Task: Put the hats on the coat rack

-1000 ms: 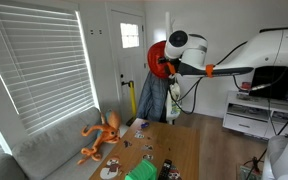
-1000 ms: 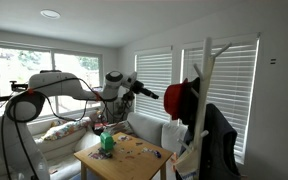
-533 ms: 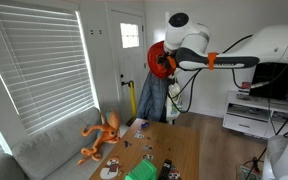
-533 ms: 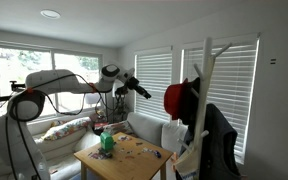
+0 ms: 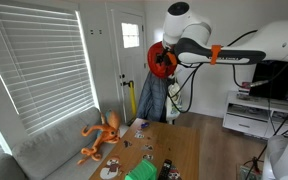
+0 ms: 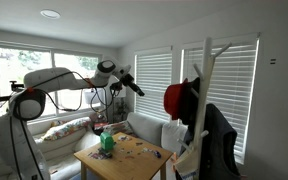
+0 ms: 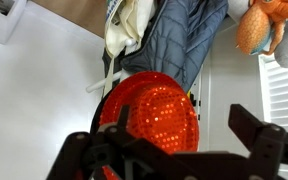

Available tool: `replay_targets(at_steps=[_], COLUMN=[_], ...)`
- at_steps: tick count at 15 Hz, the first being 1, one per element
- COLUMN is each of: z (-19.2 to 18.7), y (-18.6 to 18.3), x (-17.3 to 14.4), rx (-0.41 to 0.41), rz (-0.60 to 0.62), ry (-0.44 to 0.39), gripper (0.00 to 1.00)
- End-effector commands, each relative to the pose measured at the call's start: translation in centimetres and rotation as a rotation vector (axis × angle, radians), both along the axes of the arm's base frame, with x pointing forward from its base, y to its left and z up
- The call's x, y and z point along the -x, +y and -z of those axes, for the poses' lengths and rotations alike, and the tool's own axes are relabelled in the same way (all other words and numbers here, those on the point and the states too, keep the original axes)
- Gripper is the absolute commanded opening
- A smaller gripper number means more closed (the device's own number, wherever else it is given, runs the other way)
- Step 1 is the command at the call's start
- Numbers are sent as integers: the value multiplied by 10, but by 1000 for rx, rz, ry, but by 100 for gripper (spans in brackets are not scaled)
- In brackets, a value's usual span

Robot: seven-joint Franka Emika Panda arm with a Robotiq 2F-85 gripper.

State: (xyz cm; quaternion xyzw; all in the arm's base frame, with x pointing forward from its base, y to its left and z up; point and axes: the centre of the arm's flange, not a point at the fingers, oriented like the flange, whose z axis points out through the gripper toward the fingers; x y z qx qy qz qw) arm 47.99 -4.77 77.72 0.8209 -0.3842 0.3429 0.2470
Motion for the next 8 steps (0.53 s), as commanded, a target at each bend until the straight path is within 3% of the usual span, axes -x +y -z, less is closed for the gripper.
replay_targets(at_steps=[1,8], z=[-12,-1], y=[16,10], x=[-6,-3], rx=[-21,4], rz=[-30,-15], ry=[30,12], gripper=[100,100])
